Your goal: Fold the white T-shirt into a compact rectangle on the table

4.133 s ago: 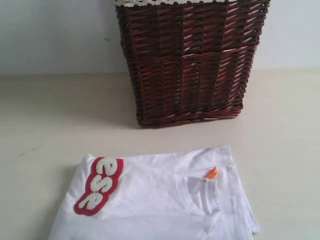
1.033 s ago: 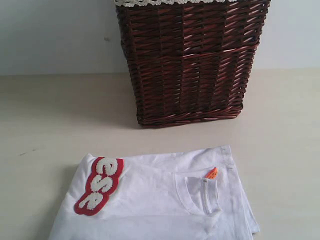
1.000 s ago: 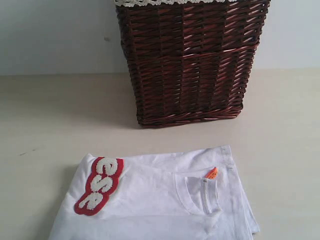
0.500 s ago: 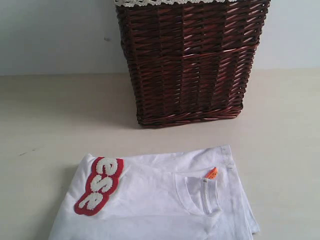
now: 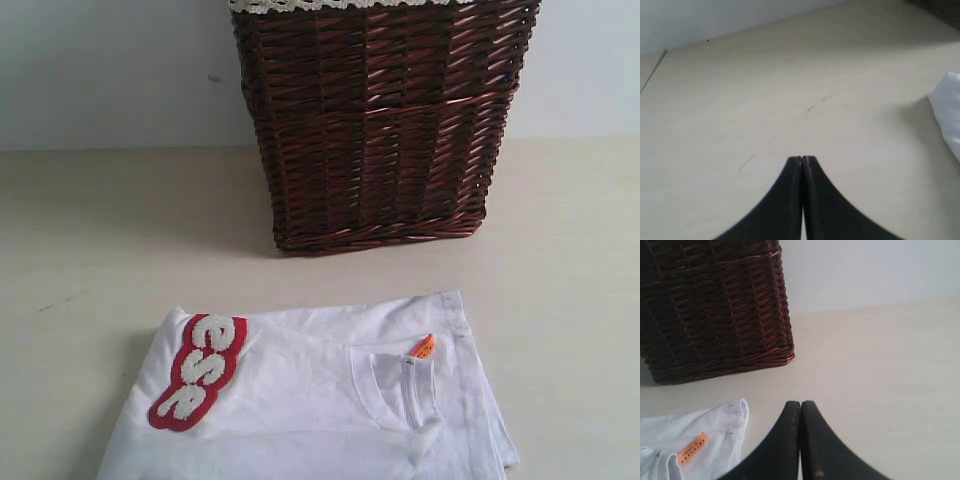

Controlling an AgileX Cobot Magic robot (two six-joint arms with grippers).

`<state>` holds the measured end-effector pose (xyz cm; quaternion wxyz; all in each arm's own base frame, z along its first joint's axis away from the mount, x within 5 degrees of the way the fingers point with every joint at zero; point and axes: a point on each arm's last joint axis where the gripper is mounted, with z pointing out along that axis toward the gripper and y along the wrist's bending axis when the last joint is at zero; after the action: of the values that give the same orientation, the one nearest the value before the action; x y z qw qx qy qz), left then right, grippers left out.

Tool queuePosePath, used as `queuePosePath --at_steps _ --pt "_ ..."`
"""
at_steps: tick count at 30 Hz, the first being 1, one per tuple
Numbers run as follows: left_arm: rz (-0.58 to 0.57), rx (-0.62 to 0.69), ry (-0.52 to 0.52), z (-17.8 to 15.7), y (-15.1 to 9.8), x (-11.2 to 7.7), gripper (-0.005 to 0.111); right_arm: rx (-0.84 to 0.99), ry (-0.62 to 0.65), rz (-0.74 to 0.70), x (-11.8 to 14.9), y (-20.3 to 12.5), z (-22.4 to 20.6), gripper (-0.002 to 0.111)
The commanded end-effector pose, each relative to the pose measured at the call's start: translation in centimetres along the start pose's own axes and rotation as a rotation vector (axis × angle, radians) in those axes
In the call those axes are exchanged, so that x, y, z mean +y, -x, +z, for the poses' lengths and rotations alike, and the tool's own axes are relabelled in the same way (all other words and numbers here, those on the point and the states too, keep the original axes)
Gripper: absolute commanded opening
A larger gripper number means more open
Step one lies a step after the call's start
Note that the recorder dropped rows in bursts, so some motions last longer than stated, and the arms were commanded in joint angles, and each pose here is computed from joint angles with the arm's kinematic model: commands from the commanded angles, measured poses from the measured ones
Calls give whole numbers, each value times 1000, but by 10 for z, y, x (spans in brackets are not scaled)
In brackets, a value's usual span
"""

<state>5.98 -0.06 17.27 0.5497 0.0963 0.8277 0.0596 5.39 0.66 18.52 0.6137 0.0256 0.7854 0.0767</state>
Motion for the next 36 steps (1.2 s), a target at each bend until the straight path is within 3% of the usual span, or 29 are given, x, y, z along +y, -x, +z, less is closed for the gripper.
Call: queuePosePath --at_steps 1,36 --pt "-10 -14 4 -1 2 0 0 -7 2 30 0 -1 0 0" --pt "-10 -14 4 -1 2 0 0 -9 6 41 0 -1 0 0"
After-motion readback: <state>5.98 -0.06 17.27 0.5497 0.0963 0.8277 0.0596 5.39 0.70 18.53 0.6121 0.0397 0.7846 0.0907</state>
